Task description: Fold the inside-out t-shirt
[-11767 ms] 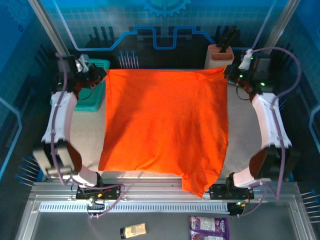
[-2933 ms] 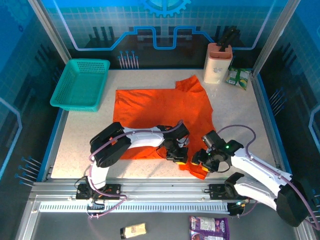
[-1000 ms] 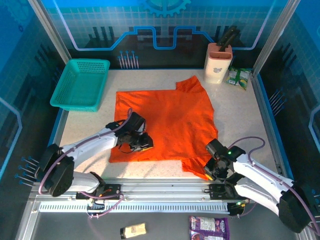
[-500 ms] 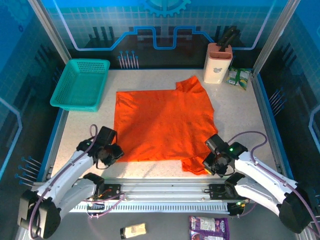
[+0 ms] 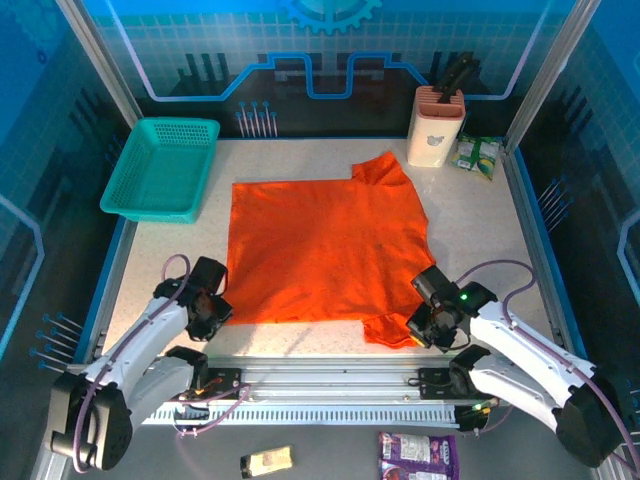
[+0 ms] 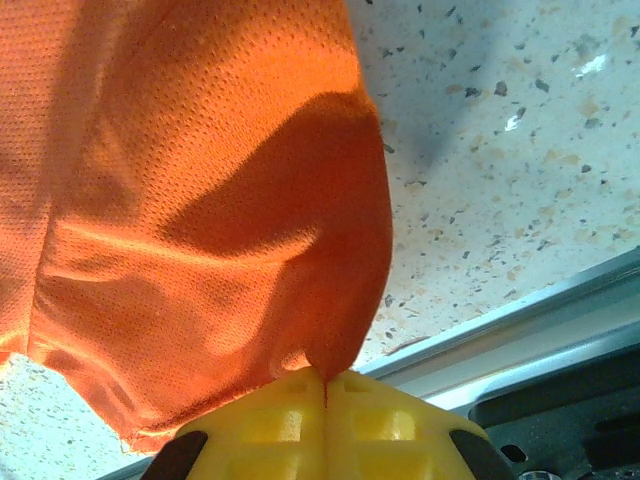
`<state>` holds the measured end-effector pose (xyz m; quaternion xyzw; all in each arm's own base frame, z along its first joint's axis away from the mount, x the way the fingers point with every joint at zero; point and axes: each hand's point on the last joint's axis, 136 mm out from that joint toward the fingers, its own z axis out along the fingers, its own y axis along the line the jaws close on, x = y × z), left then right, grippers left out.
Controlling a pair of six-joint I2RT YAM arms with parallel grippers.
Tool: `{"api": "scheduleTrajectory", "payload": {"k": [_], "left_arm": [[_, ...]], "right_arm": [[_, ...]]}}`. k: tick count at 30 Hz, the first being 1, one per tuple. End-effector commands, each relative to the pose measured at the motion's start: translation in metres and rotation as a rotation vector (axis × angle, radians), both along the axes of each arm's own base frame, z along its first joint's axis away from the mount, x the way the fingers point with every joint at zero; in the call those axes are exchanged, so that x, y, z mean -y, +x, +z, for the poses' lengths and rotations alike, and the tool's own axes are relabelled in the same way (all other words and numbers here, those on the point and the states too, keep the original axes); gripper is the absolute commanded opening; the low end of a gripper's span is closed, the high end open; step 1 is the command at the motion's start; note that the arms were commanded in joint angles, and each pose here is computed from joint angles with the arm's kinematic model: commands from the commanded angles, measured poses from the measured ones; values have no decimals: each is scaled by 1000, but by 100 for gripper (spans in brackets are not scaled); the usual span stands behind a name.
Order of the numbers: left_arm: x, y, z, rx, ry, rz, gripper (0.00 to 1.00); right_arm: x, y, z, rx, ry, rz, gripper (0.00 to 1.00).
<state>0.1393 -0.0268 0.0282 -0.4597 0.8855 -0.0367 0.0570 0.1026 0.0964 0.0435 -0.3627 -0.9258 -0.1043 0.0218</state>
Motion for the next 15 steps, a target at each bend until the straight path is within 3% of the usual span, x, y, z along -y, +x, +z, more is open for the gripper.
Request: {"api": "scheduleTrajectory", "payload": {"k": [1,10,15], "left_arm": [[0,0,-7,-5,-23,35,30],[5,10,-15,5,-70,25,29],[6,11,-20,-12,-82,19,20]], "right_arm": [[5,3,10,18,-16,-13,0],[6,3,13,21,-20,-17,0],[8,2,15,25,-21,-25,0]]}}
